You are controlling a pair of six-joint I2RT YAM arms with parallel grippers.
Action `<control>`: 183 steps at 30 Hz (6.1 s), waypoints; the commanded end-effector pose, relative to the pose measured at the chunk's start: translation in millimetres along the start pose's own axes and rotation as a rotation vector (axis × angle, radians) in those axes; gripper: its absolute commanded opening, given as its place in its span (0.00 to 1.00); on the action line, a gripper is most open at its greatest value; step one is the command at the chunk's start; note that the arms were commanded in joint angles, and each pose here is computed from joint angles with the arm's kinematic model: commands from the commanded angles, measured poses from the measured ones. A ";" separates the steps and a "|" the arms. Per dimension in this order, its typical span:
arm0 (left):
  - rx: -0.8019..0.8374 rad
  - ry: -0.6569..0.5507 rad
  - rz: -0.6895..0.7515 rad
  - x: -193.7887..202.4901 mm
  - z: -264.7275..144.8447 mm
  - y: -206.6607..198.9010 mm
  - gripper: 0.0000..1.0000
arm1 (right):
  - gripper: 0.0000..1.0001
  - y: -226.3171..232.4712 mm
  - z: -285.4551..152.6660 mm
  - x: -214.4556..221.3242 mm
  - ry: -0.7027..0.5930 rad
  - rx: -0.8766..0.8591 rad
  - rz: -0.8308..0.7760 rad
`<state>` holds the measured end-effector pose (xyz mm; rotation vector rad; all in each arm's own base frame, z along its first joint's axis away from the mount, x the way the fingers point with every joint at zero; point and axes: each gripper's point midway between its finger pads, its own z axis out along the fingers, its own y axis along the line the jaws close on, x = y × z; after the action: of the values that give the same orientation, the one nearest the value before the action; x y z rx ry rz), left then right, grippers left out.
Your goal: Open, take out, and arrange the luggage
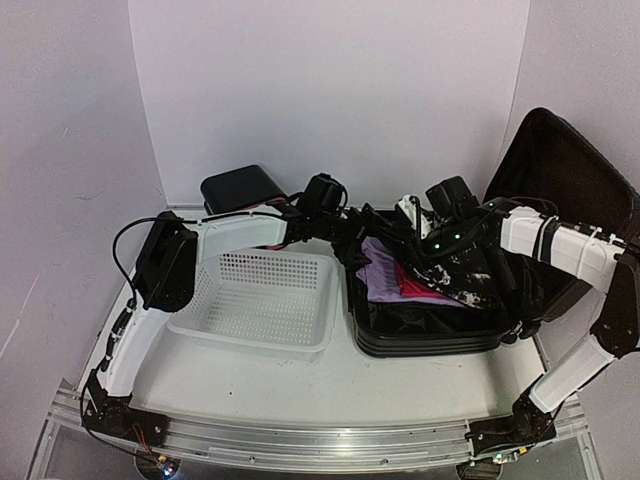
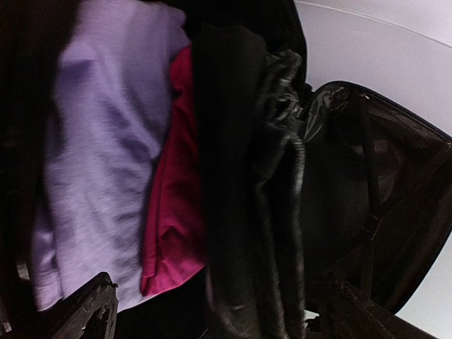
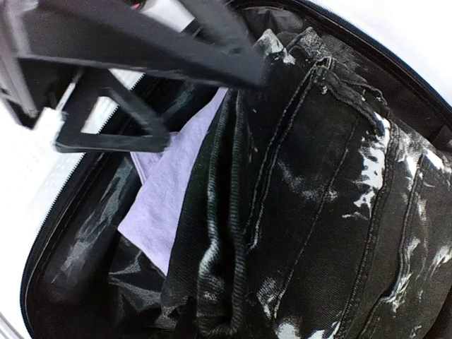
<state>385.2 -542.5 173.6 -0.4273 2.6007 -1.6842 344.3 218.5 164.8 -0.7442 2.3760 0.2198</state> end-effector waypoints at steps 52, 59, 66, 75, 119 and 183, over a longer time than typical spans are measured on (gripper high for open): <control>0.344 0.085 0.747 132.9 -120.9 -172.5 0.00 | 0.92 -32.6 -187.1 6.3 -0.282 0.169 0.262; 0.166 0.029 0.652 96.1 -186.9 -88.5 0.00 | 0.92 -29.6 -174.1 7.8 -0.244 0.155 0.260; 0.041 0.009 0.622 86.4 -222.5 -33.7 0.00 | 0.92 -22.6 -157.8 3.7 -0.218 0.114 0.268; -0.039 0.045 0.622 95.6 -246.4 -8.9 0.00 | 0.92 -20.4 -151.1 5.5 -0.200 0.103 0.276; -0.621 -0.106 0.679 -35.9 -269.1 175.6 0.00 | 0.93 -15.9 -139.2 11.9 -0.166 0.080 0.286; -0.232 -0.079 0.807 42.3 -247.1 49.4 0.68 | 0.95 -10.1 -36.0 12.1 0.151 0.191 0.114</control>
<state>314.2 -256.0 192.9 0.3610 2.5636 -0.8208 299.1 190.7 184.6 -0.4893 2.5722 0.1609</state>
